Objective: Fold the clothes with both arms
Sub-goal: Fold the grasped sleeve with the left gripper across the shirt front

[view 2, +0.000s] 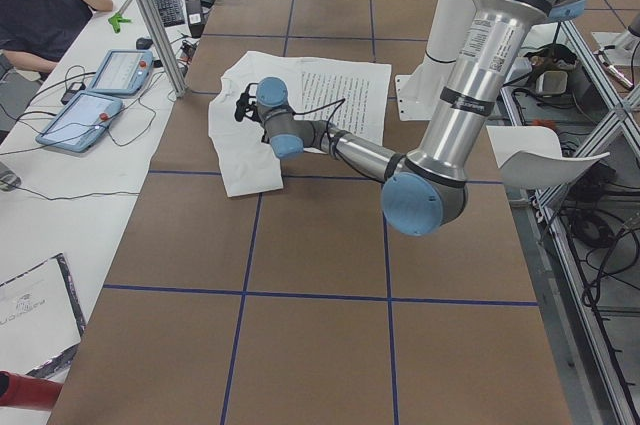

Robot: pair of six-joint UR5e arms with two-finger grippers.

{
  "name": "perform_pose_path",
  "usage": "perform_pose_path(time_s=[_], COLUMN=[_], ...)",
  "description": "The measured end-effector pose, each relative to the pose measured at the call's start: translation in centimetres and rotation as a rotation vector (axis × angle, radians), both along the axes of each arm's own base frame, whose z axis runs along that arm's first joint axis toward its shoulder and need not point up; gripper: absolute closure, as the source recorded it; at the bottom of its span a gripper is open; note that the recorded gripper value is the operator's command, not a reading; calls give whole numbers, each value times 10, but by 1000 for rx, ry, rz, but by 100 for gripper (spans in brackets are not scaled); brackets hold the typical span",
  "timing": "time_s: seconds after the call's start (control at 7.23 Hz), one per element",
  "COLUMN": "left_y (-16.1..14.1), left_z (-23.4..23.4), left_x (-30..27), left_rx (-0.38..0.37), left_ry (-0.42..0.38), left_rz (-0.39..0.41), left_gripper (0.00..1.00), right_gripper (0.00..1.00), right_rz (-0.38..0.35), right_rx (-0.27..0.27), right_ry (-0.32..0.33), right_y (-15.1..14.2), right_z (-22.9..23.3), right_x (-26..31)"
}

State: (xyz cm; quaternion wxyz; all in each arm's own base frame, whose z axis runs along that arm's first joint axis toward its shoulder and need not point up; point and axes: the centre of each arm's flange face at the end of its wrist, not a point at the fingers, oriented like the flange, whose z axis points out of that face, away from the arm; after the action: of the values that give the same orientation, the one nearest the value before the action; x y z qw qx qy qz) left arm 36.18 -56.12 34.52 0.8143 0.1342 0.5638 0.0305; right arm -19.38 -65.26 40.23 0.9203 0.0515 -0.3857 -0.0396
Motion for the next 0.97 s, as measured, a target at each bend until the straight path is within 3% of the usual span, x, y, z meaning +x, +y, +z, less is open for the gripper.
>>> perform_pose_path(time_s=[0.28,0.55,0.97], left_y=[-6,-14,41], left_z=[-119,-216,-266], left_x=[81,138,220], left_rx=[-19,-92,-84], left_ry=[22,49,72], left_rz=[6,3,14], left_gripper=[100,100,100], right_gripper=[1,1,1], right_rz=[0,0,0], right_rx=[3,6,8], right_ry=[-1,-2,-3], right_y=[0,1,2], right_z=[-1,-2,-3], right_x=[0,1,1])
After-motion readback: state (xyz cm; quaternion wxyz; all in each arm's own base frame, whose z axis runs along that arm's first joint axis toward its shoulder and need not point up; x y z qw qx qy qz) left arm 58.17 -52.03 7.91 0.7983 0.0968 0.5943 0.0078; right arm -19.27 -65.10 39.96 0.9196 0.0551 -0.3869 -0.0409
